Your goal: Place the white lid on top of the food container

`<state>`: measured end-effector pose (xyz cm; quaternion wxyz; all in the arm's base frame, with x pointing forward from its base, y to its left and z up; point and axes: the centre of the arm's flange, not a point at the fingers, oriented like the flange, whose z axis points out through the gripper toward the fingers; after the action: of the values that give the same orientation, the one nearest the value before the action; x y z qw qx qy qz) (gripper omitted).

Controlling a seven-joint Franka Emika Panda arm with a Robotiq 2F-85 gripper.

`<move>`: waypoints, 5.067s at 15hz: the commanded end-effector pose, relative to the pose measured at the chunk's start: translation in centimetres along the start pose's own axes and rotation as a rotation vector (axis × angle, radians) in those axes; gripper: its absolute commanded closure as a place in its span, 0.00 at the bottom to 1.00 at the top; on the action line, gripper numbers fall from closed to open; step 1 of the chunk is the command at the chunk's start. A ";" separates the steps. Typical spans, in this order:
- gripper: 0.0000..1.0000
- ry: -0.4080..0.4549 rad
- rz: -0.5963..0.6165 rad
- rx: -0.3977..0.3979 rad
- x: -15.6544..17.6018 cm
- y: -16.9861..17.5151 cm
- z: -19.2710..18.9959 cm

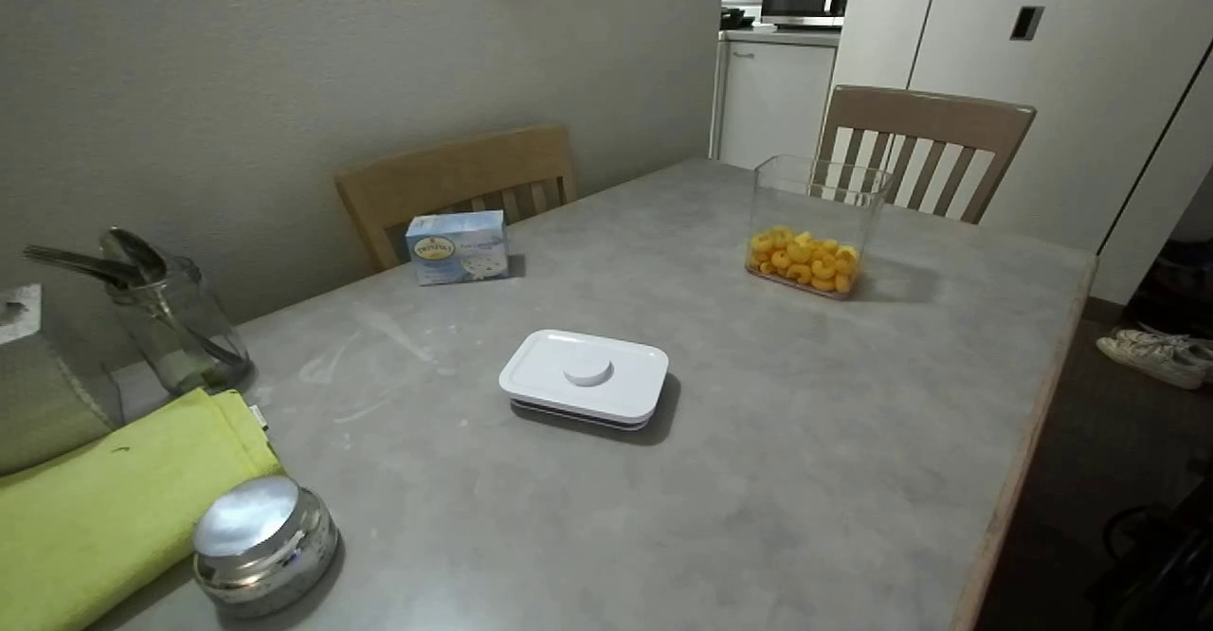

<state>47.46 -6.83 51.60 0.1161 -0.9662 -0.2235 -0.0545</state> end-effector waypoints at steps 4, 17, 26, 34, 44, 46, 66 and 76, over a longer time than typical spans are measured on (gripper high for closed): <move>0.00 0.007 -0.014 0.000 0.7 0.8 0.9; 0.00 -0.130 -0.276 0.013 9.4 4.4 6.1; 0.00 -0.232 -0.472 0.105 15.7 1.9 12.8; 0.00 -0.248 -0.425 0.086 16.7 1.9 13.4; 0.00 -0.327 -0.339 -0.016 24.8 1.0 19.0; 0.00 -0.334 -0.363 -0.021 26.9 0.6 20.6; 0.00 -0.377 -0.347 0.088 28.7 -4.9 30.6; 0.00 -0.401 -0.224 0.086 27.7 -6.1 32.7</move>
<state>71.01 17.58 26.94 0.1039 -0.9014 -0.4028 0.1204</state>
